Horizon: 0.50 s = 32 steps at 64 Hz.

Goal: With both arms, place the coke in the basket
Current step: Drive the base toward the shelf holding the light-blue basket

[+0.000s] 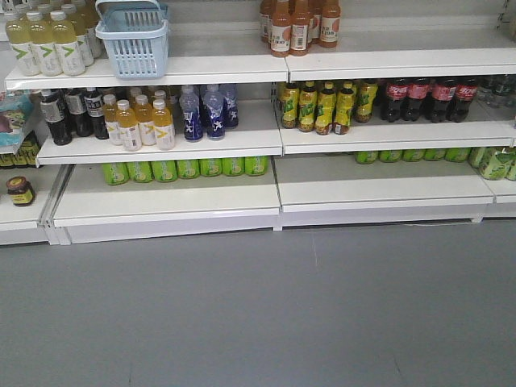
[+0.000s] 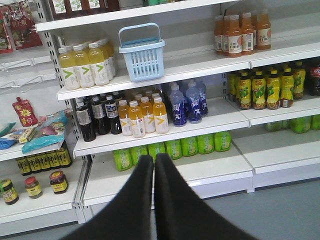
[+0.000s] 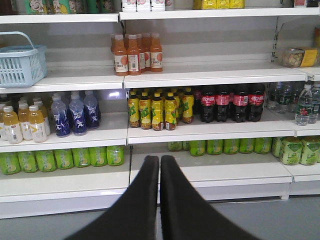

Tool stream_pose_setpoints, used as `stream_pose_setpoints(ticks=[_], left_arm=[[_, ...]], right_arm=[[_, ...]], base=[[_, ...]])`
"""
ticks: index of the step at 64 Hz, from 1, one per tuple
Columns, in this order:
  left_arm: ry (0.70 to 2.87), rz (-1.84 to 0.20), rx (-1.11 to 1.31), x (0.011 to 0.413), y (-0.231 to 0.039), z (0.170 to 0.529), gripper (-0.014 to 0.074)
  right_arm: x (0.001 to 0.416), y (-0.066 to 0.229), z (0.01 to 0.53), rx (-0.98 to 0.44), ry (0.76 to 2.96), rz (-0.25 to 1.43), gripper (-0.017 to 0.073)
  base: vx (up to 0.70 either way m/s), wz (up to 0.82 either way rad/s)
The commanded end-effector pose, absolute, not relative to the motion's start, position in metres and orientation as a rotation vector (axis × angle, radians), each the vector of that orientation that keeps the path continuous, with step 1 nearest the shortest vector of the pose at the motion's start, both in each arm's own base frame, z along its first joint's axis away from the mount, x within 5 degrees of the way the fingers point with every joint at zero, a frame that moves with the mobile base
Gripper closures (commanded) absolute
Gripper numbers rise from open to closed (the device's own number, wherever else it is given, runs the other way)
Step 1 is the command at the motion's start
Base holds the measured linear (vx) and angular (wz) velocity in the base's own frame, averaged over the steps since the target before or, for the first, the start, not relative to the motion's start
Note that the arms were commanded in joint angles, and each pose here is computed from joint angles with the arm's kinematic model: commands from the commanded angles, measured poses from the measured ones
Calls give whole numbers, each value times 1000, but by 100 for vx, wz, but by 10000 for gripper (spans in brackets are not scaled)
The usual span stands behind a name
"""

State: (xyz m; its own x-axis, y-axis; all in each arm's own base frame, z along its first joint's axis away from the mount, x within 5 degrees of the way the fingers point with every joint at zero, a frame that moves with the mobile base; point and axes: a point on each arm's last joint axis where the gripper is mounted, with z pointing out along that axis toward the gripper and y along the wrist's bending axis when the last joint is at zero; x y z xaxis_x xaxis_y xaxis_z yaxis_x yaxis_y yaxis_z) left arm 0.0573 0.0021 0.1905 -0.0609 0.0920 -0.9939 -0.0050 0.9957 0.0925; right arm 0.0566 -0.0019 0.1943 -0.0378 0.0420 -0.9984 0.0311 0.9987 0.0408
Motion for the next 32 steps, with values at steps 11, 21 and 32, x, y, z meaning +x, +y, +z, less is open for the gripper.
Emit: stream_pose_setpoints(ticks=[11, 21, 32], left_arm=[[1554, 48, 73, 56, 0, 196, 600], [1554, 48, 73, 56, 0, 196, 600], [1554, 48, 73, 56, 0, 196, 600]], right_arm=[[56, -2, 197, 49, 1533, 1, 564], [56, -2, 197, 49, 1533, 1, 564], [56, -2, 197, 49, 1533, 1, 564]], base=[[0, 0], [0, 0], [0, 0]])
